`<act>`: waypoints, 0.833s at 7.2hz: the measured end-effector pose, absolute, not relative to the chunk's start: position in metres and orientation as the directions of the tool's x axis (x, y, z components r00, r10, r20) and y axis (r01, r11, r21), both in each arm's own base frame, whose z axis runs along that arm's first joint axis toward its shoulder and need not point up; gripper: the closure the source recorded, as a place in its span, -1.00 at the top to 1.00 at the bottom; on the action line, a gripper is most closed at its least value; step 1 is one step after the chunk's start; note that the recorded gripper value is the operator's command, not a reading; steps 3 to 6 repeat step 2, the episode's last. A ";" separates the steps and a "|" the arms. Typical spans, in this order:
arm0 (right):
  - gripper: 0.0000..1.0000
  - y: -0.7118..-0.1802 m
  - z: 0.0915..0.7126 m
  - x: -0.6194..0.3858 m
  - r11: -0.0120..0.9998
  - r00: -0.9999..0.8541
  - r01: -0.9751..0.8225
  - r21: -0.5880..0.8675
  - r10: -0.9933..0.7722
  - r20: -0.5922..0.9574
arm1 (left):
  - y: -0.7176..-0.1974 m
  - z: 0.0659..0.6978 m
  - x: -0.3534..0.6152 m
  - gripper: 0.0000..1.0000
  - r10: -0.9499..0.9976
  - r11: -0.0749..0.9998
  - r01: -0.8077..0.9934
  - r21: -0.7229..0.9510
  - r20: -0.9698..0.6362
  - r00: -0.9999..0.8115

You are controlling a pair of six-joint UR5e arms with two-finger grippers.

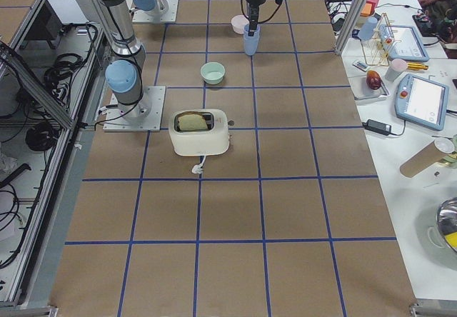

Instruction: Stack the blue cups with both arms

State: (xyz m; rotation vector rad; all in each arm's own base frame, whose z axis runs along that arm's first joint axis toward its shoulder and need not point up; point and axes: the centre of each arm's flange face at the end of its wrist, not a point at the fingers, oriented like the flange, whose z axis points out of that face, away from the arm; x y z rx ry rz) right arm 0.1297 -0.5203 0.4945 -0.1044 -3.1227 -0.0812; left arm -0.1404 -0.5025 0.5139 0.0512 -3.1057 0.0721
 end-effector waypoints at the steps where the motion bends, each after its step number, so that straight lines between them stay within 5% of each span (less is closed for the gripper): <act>1: 1.00 -0.519 0.493 0.130 0.996 -0.998 0.069 0.053 0.068 0.016 | -0.501 0.514 -0.141 1.00 -0.027 0.999 -0.029 -0.038 0.035 -0.999; 6: 1.00 -0.519 0.492 0.129 0.996 -0.997 0.071 0.055 0.070 0.016 | -0.500 0.514 -0.141 1.00 -0.025 0.999 -0.026 -0.034 0.034 -0.999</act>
